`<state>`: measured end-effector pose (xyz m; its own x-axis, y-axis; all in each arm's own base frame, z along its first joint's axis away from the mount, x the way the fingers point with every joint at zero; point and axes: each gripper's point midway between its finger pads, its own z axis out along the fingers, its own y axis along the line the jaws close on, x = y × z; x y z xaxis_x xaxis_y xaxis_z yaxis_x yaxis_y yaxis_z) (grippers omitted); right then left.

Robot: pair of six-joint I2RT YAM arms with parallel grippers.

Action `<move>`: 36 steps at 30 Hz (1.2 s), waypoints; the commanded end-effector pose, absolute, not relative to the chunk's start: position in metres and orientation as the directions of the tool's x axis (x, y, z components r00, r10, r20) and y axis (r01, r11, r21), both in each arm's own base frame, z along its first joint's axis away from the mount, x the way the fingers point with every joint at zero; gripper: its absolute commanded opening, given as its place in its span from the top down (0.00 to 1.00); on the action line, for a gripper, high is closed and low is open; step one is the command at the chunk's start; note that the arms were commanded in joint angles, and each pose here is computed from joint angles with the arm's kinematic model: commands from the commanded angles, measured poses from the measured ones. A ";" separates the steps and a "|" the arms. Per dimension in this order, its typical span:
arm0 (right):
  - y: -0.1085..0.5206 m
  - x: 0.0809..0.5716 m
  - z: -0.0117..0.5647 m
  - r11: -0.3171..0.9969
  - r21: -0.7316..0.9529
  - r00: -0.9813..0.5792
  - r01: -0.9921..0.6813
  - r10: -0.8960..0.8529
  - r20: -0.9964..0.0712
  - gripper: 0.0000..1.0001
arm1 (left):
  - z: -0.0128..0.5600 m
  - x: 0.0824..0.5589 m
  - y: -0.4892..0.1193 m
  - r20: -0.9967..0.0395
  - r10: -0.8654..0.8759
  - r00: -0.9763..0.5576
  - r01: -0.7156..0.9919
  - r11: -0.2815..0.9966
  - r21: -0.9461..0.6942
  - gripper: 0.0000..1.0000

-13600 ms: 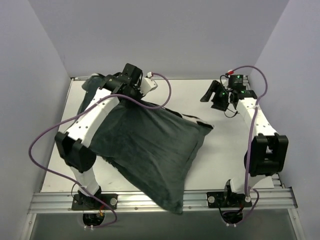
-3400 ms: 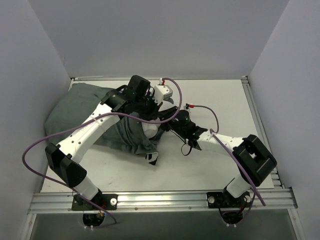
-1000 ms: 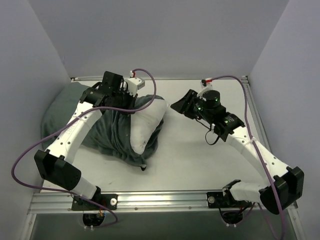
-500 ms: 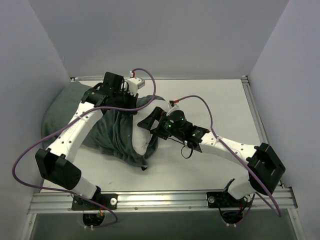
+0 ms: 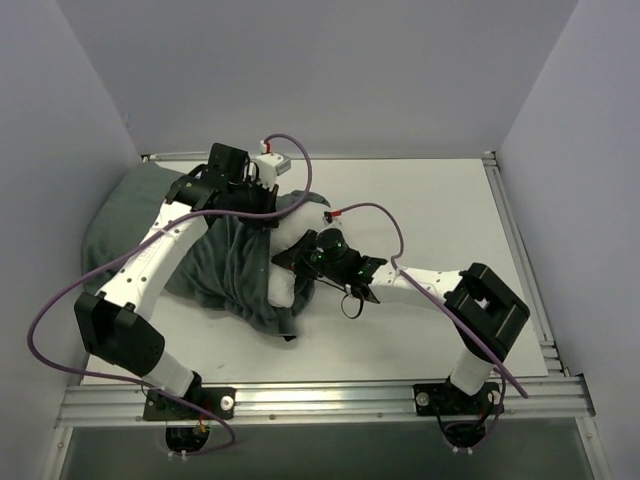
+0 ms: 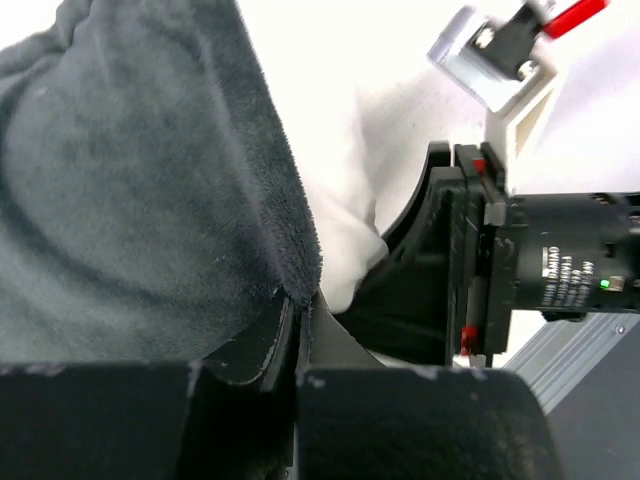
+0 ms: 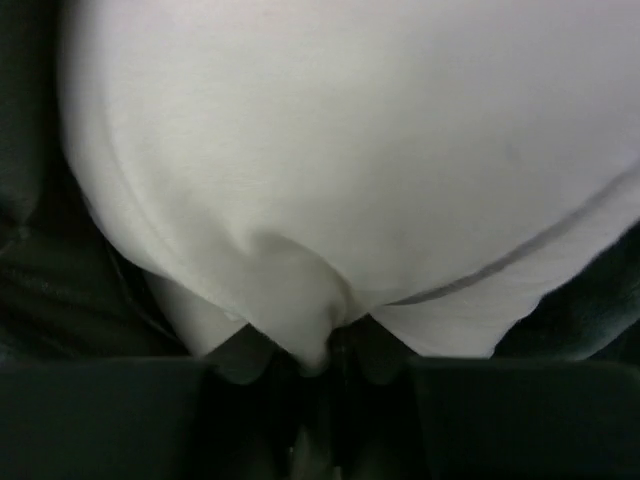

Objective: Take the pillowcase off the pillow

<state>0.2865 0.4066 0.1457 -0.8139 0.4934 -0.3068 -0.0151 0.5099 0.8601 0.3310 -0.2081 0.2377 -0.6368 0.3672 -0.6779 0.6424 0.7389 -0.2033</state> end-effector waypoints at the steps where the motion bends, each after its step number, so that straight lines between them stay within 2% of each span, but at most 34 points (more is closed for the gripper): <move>1: 0.403 0.297 0.151 0.435 0.900 -0.779 -0.001 0.564 -0.274 0.99 | 0.261 0.333 -0.222 -0.744 0.328 -0.582 0.683 0.693 -0.230 0.98; 3: 0.400 0.297 0.153 0.459 0.889 -0.783 -0.015 0.547 -0.295 1.00 | 0.260 0.333 -0.219 -0.743 0.335 -0.579 0.680 0.701 -0.215 0.97; 5: 0.400 0.296 0.159 0.453 0.891 -0.788 -0.037 0.535 -0.305 1.00 | 0.256 0.335 -0.214 -0.738 0.354 -0.575 0.678 0.711 -0.187 0.86; 6: 0.400 0.295 0.162 0.452 0.891 -0.790 -0.047 0.529 -0.310 1.00 | 0.254 0.336 -0.212 -0.734 0.364 -0.573 0.675 0.717 -0.172 0.74; 9: 0.396 0.294 0.189 0.447 0.889 -0.776 -0.100 0.524 -0.351 1.00 | 0.240 0.338 -0.198 -0.698 0.426 -0.576 0.668 0.737 -0.102 0.63; 11: 0.394 0.294 0.202 0.459 0.880 -0.770 -0.125 0.514 -0.378 1.00 | 0.230 0.341 -0.186 -0.674 0.464 -0.575 0.655 0.755 -0.039 0.62; 12: 0.389 0.294 0.217 0.455 0.877 -0.758 -0.155 0.515 -0.401 1.00 | 0.228 0.344 -0.181 -0.671 0.474 -0.570 0.647 0.763 -0.011 0.67; 15: 0.370 0.295 0.249 0.429 0.883 -0.731 -0.189 0.539 -0.418 1.00 | 0.230 0.357 -0.161 -0.673 0.465 -0.575 0.578 0.813 0.068 0.95; 16: 0.365 0.293 0.258 0.411 0.889 -0.734 -0.202 0.537 -0.415 1.00 | 0.232 0.360 -0.157 -0.677 0.464 -0.571 0.564 0.821 0.087 0.98; 21: 0.311 0.284 0.339 0.336 0.892 -0.643 -0.302 0.619 -0.451 1.00 | 0.234 0.376 -0.140 -0.671 0.493 -0.553 0.510 0.838 0.195 0.98; 23: 0.293 0.286 0.348 0.395 0.866 -0.612 -0.307 0.615 -0.497 1.00 | 0.229 0.378 -0.138 -0.662 0.500 -0.559 0.510 0.836 0.201 0.98; 24: 0.283 0.282 0.369 0.387 0.859 -0.590 -0.333 0.625 -0.511 1.00 | 0.228 0.380 -0.137 -0.660 0.500 -0.561 0.503 0.839 0.207 0.98; 28: 0.238 0.280 0.393 0.417 0.844 -0.546 -0.338 0.643 -0.537 1.00 | 0.222 0.392 -0.123 -0.639 0.517 -0.570 0.479 0.841 0.253 0.98; 29: 0.210 0.292 0.387 0.464 0.841 -0.512 -0.279 0.669 -0.539 1.00 | 0.215 0.392 -0.115 -0.623 0.526 -0.579 0.473 0.839 0.268 0.98; 31: 0.179 0.293 0.407 0.503 0.813 -0.453 -0.295 0.676 -0.582 1.00 | 0.207 0.394 -0.110 -0.612 0.555 -0.563 0.486 0.822 0.298 0.98; 33: 0.145 0.309 0.407 0.544 0.804 -0.420 -0.239 0.689 -0.591 1.00 | 0.185 0.382 -0.107 -0.579 0.579 -0.574 0.518 0.805 0.290 0.98; 36: 0.140 0.313 0.439 0.521 0.796 -0.420 -0.307 0.677 -0.605 1.00 | 0.159 0.373 -0.096 -0.535 0.622 -0.572 0.546 0.775 0.316 0.98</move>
